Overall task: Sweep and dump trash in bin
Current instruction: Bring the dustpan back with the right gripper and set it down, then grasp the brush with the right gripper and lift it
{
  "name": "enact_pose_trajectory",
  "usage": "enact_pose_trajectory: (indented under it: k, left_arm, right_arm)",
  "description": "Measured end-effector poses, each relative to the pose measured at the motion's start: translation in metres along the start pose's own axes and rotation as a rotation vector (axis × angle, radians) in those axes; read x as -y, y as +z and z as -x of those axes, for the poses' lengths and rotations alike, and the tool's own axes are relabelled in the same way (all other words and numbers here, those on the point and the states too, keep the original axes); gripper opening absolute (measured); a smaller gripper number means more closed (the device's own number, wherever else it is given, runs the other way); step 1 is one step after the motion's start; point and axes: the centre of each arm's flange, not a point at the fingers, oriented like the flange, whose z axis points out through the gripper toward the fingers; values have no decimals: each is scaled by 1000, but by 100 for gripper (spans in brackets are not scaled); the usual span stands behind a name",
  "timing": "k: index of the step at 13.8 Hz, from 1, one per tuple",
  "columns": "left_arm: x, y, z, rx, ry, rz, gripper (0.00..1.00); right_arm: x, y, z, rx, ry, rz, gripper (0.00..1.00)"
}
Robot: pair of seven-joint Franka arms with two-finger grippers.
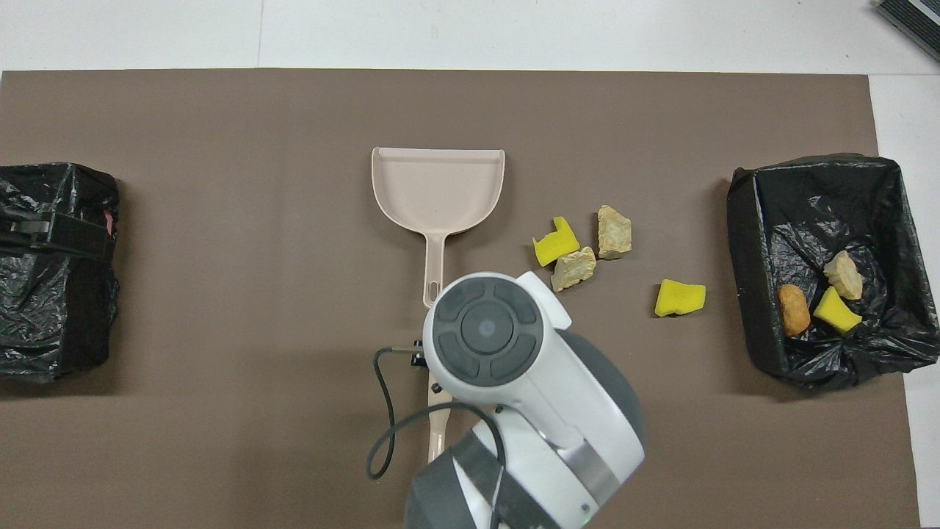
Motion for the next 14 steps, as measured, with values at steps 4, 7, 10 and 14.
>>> enact_pose_trajectory:
  k: [4,7,10,14]
  left_arm:
    - [0,0,0,0,0,0,100]
    - [0,0,0,0,0,0,100]
    - [0,0,0,0,0,0,100]
    - [0,0,0,1,0,0,100]
  right_arm:
    - [6,39,36,14,64,2,100]
    - [22,76,56,-3,94,-30,100]
    - [44,120,79,5,98,-29,100]
    - [40,158,92,24,94,7,100]
